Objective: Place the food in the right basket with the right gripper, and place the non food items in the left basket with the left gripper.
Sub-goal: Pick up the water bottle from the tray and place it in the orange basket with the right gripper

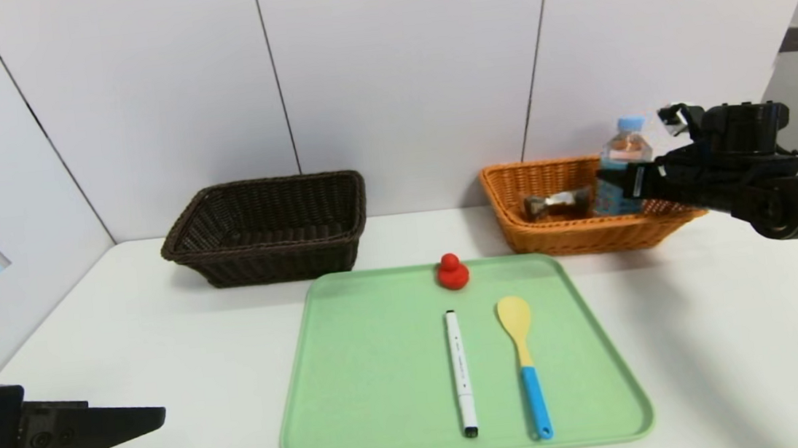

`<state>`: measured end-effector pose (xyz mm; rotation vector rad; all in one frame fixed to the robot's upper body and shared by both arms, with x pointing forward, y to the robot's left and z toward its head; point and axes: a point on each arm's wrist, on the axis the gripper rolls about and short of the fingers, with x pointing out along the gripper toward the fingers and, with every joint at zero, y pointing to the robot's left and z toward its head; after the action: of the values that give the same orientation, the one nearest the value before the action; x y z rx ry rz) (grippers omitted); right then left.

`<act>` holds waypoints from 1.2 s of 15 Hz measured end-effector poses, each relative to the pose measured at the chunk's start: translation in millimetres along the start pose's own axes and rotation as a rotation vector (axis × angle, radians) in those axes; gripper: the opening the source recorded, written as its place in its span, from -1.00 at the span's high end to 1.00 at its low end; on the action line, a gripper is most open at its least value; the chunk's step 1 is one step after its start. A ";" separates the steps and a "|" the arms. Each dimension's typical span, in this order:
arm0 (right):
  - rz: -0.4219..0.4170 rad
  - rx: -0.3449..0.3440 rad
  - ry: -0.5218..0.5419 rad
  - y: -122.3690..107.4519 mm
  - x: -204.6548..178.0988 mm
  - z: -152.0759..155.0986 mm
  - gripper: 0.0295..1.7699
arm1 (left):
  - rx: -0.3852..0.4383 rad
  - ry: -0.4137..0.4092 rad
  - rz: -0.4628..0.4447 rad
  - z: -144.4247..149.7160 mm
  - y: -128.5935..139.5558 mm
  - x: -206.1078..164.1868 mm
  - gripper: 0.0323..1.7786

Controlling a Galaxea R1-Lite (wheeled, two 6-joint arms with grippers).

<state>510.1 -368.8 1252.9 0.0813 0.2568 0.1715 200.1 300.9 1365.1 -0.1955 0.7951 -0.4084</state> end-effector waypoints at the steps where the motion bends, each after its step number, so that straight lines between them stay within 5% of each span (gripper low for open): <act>1: 0.001 0.000 -0.004 0.2 0.6 -0.6 -0.34 | 0.000 0.001 0.001 0.0 0.1 0.1 -0.90; 8: 0.001 -0.013 -0.039 11.8 -14.9 18.5 -0.69 | 0.000 -0.003 0.001 -0.1 -0.2 -1.1 -0.90; 18: 0.099 0.010 0.119 83.5 -133.9 128.2 -0.86 | 0.003 -0.020 -0.005 4.2 -1.9 -3.4 -0.90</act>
<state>402.6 -318.2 1417.9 0.0938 0.3725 0.2744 200.5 300.8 1370.9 -0.1990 0.7742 -0.4113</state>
